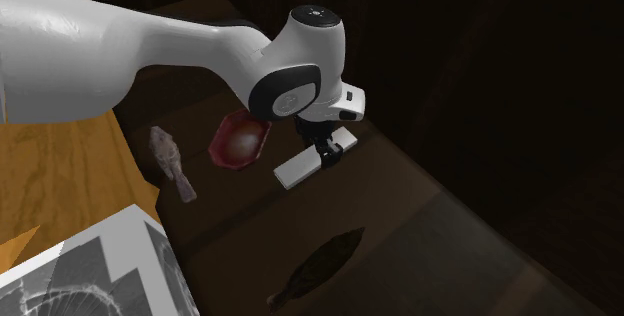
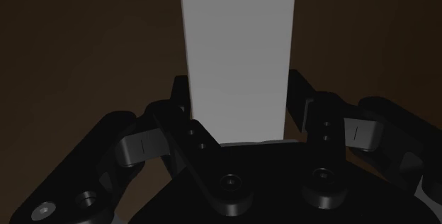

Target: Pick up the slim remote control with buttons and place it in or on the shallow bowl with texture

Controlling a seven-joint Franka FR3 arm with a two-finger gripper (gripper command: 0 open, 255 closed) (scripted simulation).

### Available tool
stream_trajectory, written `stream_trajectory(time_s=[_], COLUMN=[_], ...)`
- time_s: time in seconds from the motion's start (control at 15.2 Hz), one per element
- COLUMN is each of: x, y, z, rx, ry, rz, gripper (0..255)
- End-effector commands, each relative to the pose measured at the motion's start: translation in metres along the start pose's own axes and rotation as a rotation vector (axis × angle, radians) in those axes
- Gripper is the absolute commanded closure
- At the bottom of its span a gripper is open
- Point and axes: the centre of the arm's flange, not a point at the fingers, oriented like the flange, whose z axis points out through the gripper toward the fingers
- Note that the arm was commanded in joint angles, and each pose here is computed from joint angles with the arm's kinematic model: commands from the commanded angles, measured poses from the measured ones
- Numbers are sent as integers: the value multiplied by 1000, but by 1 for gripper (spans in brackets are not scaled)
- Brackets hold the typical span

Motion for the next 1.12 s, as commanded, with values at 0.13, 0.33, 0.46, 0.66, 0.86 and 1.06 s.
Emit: stream_trajectory(time_s=[0.13,0.33,0.46,0.66,0.86,1.06], x=[0,0,0,0,0,1], y=[0,0,0,0,0,0], z=[0,0,0,-10,-26,-42], rx=[0,0,0,0,0,0], ry=[0,0,0,0,0,0], rz=[0,0,0,0,0,0], gripper=[255,255,255,255,255,255])
